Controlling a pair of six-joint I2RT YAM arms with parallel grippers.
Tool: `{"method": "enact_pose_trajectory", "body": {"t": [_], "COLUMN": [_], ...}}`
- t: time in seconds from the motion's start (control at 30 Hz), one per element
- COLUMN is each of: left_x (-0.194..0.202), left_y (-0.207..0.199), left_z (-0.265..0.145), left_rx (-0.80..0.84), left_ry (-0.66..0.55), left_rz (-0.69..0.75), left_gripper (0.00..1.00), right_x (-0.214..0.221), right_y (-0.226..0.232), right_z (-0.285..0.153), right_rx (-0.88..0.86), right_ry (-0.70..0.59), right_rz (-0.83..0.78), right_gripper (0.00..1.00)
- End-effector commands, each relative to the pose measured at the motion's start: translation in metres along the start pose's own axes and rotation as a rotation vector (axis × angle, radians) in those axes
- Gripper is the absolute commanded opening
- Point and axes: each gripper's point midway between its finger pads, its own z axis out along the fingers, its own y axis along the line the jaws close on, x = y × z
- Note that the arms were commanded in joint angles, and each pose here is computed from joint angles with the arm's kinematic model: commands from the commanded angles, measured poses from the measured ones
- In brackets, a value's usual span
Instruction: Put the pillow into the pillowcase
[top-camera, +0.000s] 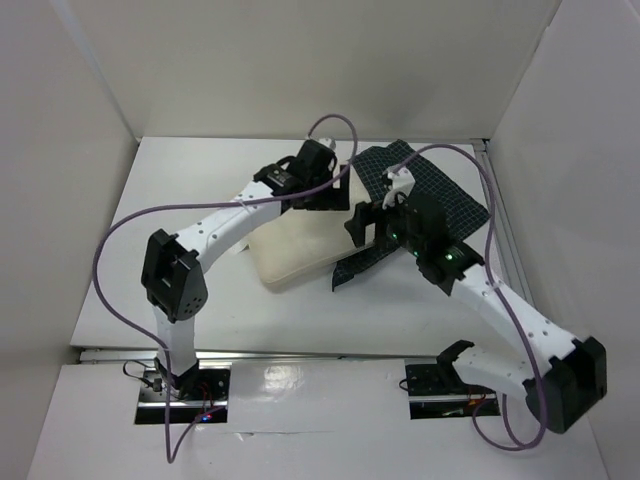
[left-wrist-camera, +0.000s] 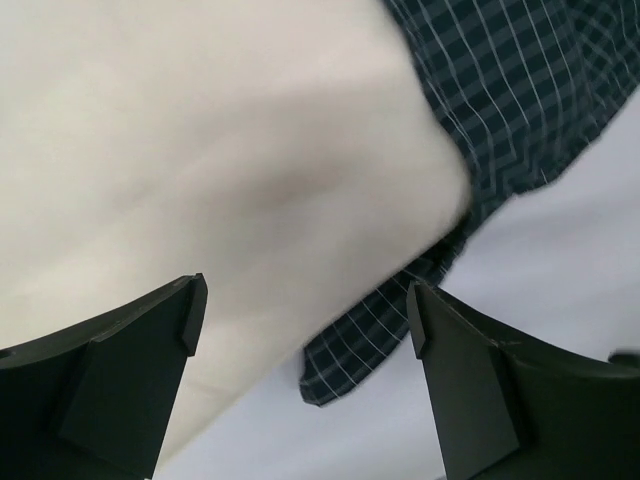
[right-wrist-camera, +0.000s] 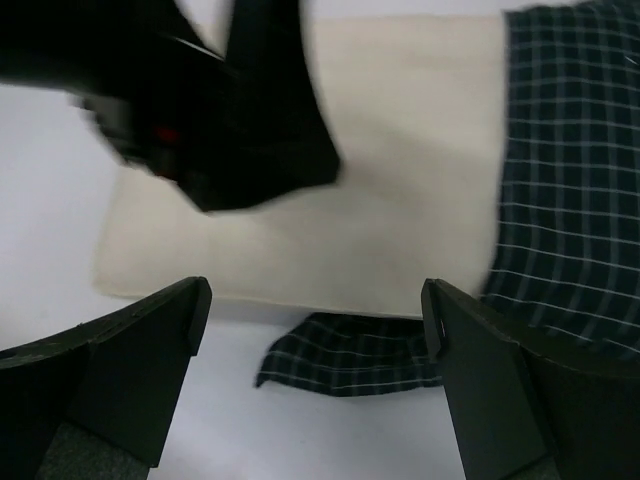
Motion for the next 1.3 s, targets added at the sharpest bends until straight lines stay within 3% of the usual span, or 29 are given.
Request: {"method": "enact_pose_trajectory", "body": {"t": [0.0,0.1,0.17,0.37,0.6,0.77,0.83,0.87,0.9,0.93,0.97,1.1,1.13,1.27], "left_x": [-0.035,-0.062,-0.054,-0.065,-0.029,0.012,0.023,0.027,0.03,0.033,0.03,0.002,-0.018,-0.05], "left_y": [0.04,0.059,0.071,0.059,0.077,0.079,0.077,0.078,0.08,0.076,0.077,0.059,0.052,0.025], "left_z": [0.003,0.018,0.05,0.092,0.137,0.163,0.17,0.173,0.178,0.178,0.179,0.161,0.143,0.115], "left_rx": [-0.055,-0.061,-0.079,-0.032,-0.09,-0.092,-0.083,-0.087,-0.088,-0.082,-0.084,-0.073,-0.06,0.024], "left_ry": [-0.047,-0.05,0.012,0.01,0.087,0.192,0.219,0.227,0.23,0.233,0.22,0.107,0.054,-0.053], "left_rz": [-0.055,-0.112,-0.127,-0.138,-0.068,-0.023,-0.006,-0.007,-0.007,0.014,0.025,0.066,0.065,0.068], "left_gripper": [1.0,1.0,1.0,1.0,1.0,0.99,0.47,0.09,0.0,0.0,0.0,0.0,0.0,0.0], "right_x": [-0.02,-0.029,-0.023,-0.029,0.017,0.031,0.042,0.038,0.035,0.031,0.03,-0.006,-0.021,-0.025], "right_y": [-0.053,-0.077,-0.092,-0.145,-0.162,-0.18,-0.186,-0.187,-0.186,-0.185,-0.184,-0.178,-0.17,-0.142], "right_z": [0.017,0.043,0.065,0.118,0.176,0.186,0.189,0.189,0.189,0.187,0.184,0.172,0.169,0.169], "right_rx": [0.306,0.418,0.464,0.509,0.406,0.397,0.396,0.41,0.411,0.411,0.411,0.418,0.386,0.228], "right_ry": [0.007,0.024,0.058,0.1,0.234,0.265,0.289,0.284,0.282,0.273,0.271,0.185,0.148,0.134], "right_rz": [-0.039,-0.092,-0.122,-0.143,-0.171,-0.132,-0.124,-0.115,-0.106,-0.107,-0.107,-0.106,-0.107,-0.126], "right_gripper": [0.99,0.99,0.99,0.92,0.86,0.83,0.78,0.71,0.64,0.57,0.43,0.21,0.0,0.0]}}
